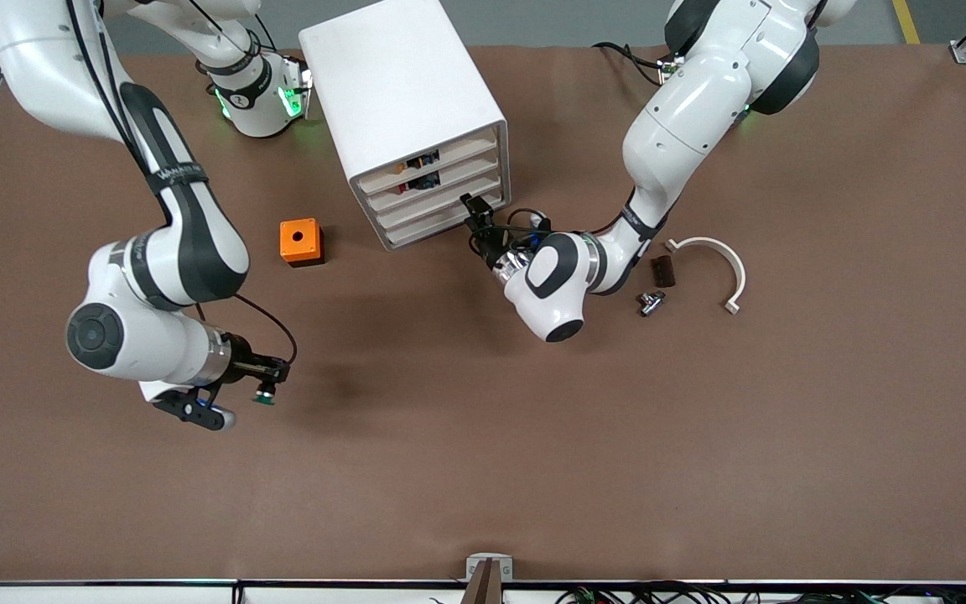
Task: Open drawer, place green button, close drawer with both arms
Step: 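Grasp the green button with the right gripper and lift it, then pull the drawer open with the left gripper while the right gripper carries the button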
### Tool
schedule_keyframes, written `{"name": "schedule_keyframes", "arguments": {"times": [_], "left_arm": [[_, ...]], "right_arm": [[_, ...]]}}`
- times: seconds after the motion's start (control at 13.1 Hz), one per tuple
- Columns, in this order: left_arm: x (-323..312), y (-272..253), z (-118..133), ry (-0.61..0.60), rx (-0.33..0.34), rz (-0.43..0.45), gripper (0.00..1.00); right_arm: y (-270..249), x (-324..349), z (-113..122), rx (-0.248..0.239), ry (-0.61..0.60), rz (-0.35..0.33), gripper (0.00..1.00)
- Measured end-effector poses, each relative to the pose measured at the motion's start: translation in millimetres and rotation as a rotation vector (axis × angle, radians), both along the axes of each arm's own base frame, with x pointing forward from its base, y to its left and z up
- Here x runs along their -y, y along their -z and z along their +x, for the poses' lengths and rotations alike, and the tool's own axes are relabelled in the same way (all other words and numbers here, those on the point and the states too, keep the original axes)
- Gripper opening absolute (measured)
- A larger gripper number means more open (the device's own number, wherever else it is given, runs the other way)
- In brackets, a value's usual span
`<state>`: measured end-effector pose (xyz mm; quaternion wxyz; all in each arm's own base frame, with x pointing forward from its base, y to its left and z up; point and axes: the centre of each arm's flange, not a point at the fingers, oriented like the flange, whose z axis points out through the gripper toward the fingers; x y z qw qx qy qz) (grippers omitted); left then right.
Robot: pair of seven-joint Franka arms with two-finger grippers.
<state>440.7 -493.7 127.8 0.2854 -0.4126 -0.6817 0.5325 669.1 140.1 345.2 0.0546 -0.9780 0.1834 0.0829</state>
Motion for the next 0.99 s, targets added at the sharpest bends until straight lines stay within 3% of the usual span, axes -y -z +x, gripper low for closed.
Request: {"name": "schedule_keyframes", "arguments": {"times": [0.23, 0.38, 0.46, 0.69, 0.99], "left_arm": [[13.3, -1.5, -12.9, 0.006, -0.027, 0.028, 0.63], [20.7, -1.8, -21.1, 0.019, -0.030, 0.031, 0.44], [22.8, -1.9, -23.7, 0.024, -0.031, 0.032, 0.44], [22.1, -1.0, -23.2, 0.020, -0.035, 0.047, 0.19], [8.8, -4.3, 2.8, -0.010, 0.001, 0.055, 0.15]], "right_arm": [[-55.7, -4.6, -21.9, -0.058, 0.072, -0.015, 0.42], [-82.7, -9.6, -38.0, -0.111, 0.128, -0.011, 0.42], [-90.8, -13.5, -44.6, -0.133, 0.158, -0.019, 0.42], [-104.2, -43.4, -64.4, -0.191, 0.268, -0.068, 0.42], [-108.6, -94.4, -89.6, -0.229, 0.434, -0.133, 0.42]]}}
